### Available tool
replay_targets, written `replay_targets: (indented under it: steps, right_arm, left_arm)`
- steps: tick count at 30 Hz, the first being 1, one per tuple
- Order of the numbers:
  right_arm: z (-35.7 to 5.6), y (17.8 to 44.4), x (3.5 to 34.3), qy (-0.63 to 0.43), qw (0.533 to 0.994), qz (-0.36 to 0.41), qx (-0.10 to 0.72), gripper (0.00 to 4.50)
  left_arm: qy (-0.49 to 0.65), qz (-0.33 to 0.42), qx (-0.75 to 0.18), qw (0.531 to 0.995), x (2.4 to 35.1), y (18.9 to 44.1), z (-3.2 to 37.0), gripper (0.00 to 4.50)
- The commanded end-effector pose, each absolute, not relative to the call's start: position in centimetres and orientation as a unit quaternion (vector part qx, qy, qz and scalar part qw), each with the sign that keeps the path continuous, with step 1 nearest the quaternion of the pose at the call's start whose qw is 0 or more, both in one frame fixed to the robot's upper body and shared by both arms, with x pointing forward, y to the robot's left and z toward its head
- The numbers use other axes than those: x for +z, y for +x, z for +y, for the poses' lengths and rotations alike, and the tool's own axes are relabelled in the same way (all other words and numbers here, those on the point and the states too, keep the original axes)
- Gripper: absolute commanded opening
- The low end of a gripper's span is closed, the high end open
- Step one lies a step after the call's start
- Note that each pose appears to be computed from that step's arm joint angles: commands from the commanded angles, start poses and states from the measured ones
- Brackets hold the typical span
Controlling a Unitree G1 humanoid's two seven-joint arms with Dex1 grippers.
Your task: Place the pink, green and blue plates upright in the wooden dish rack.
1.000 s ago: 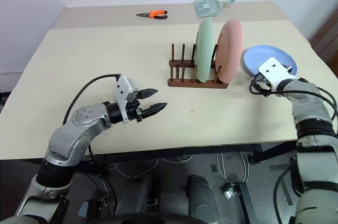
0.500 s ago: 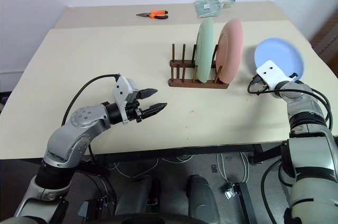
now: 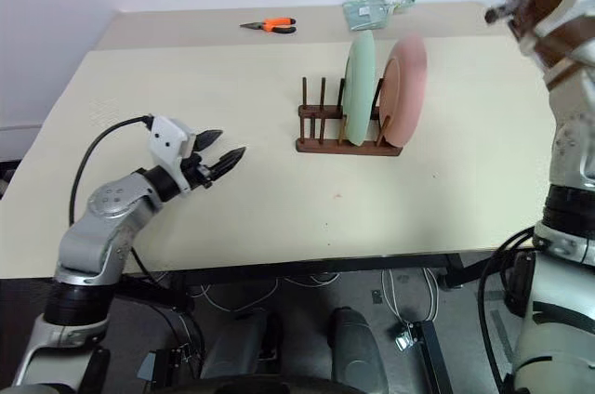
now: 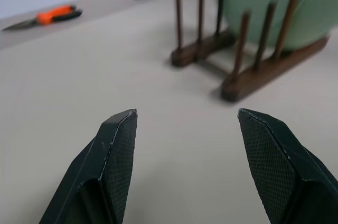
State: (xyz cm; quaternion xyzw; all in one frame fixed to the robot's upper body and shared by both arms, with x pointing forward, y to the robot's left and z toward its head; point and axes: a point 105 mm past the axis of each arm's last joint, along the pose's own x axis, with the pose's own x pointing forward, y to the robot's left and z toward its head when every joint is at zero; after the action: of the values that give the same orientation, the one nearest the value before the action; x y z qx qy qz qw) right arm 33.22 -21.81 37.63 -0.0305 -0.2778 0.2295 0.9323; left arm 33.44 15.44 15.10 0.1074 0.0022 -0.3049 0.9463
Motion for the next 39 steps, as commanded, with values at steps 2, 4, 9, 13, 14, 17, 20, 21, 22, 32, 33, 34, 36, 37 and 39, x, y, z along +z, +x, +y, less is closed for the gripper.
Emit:
replay_targets:
  steps: [2,4,9,13,14,17,20,21,22,32,33,34,36,37,39]
  right_arm:
    - [-14.7,29.4,38.2,0.087,0.875,-0.251,0.404,0.04]
    - [-11.5,29.2,36.6,0.135,0.858,-0.206,0.452,0.04]
    - [-9.3,31.0,34.6,0.224,0.845,-0.124,0.469,0.04]
    - [-9.1,32.7,32.7,0.240,0.849,-0.072,0.465,0.04]
    - [-9.1,33.2,32.2,0.237,0.853,-0.062,0.461,0.04]
    - [-9.3,34.2,31.4,0.250,0.852,-0.038,0.459,0.04]
    - [-9.3,34.6,31.1,0.258,0.845,-0.026,0.467,0.04]
    - [-9.2,34.7,31.0,0.254,0.846,-0.024,0.468,0.04]
    - [-9.1,34.8,31.0,0.252,0.846,-0.024,0.469,0.04]
    - [-9.4,37.7,29.7,0.272,0.868,0.011,0.414,0.95]
    - [-9.5,37.8,29.8,0.276,0.867,0.009,0.415,1.40]
    - [-9.6,37.9,29.9,0.277,0.867,0.007,0.414,1.89]
    - [-9.9,38.1,30.1,0.262,0.876,-0.006,0.406,2.86]
    - [-10.1,38.2,30.3,0.250,0.881,-0.013,0.401,2.86]
    - [-10.6,37.8,31.3,0.162,0.903,-0.063,0.392,2.86]
  left_arm:
    - [0.117,-0.023,-0.302,0.946,16.2,33.6,16.1,3.13]
    - [0.114,-0.023,-0.304,0.945,16.2,33.6,15.9,3.13]
    - [0.108,-0.016,-0.328,0.938,15.8,33.0,15.0,3.13]
    - [0.108,-0.010,-0.335,0.936,15.7,32.6,14.6,3.13]
    - [0.107,-0.010,-0.336,0.936,15.7,32.5,14.5,3.13]
    - [0.105,-0.009,-0.338,0.935,15.7,32.3,14.3,3.13]
    - [0.103,-0.006,-0.339,0.935,15.6,32.1,14.2,3.13]
    - [0.103,-0.005,-0.339,0.935,15.5,32.0,14.2,3.13]
    - [0.102,-0.005,-0.339,0.935,15.5,31.9,14.2,3.13]
    - [0.097,-0.004,-0.340,0.935,15.4,31.9,13.8,3.13]
    - [0.096,-0.004,-0.340,0.935,15.4,31.9,13.8,3.13]
    - [0.096,-0.004,-0.341,0.935,15.4,31.9,13.8,3.13]
    - [0.095,-0.004,-0.341,0.935,15.4,31.9,13.7,3.13]
    - [0.095,-0.004,-0.341,0.935,15.4,31.9,13.7,3.13]
    - [0.094,-0.004,-0.341,0.935,15.4,31.9,13.7,3.13]
